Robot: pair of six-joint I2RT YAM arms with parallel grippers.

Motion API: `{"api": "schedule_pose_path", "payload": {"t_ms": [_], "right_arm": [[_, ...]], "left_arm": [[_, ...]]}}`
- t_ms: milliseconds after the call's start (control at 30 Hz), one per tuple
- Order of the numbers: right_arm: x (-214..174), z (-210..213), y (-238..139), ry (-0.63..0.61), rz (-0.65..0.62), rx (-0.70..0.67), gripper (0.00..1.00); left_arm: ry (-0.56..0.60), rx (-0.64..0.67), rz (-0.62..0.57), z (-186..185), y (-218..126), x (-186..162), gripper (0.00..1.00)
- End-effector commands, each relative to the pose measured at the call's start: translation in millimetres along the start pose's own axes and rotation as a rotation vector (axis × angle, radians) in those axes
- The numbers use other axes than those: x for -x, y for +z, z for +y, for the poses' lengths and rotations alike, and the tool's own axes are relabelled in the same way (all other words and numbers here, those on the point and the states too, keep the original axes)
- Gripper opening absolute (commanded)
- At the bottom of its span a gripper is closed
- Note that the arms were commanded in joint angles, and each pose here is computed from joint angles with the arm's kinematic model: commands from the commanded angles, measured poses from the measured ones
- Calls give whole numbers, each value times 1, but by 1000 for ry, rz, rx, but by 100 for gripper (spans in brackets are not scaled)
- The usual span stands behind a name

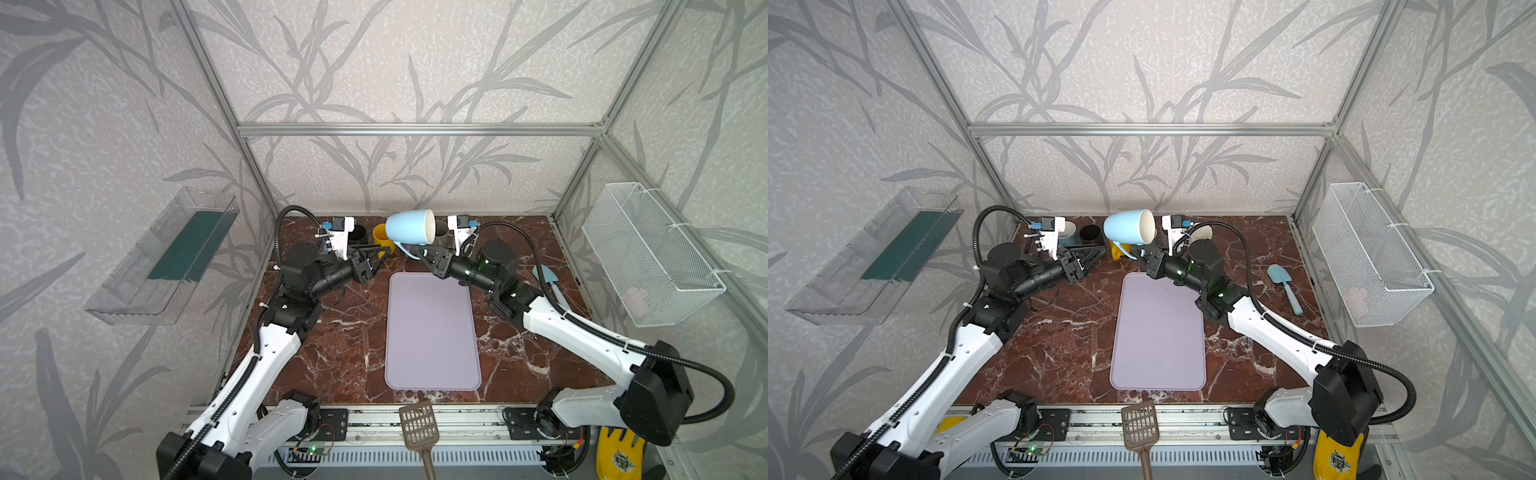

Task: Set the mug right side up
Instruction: 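Carry the upright light-blue mug with the right gripper toward the white mug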

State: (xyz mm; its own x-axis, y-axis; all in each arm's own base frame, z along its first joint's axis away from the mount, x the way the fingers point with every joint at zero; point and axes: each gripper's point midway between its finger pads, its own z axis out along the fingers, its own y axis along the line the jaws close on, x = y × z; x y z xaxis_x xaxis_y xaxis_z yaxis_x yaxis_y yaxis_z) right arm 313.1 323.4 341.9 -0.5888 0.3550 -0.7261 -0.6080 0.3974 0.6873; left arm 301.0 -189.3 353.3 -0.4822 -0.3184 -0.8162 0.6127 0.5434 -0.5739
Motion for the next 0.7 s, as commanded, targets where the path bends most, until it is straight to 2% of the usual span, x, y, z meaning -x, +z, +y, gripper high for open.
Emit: {"api": "schedule_pose_path", "payload": {"t_ms": [0,300,667], "right_arm": [[24,19,-13,-80,-75,30,0],[16,-12,-39,-175,10,-128,0],[33,-62,-97,-233,68,-365,0]], "left_arm": [[-3,61,36,13,1,-9,48],[-49,242,161,54,2,-39,47],[-24,251,178,54,2,-44,47]]}}
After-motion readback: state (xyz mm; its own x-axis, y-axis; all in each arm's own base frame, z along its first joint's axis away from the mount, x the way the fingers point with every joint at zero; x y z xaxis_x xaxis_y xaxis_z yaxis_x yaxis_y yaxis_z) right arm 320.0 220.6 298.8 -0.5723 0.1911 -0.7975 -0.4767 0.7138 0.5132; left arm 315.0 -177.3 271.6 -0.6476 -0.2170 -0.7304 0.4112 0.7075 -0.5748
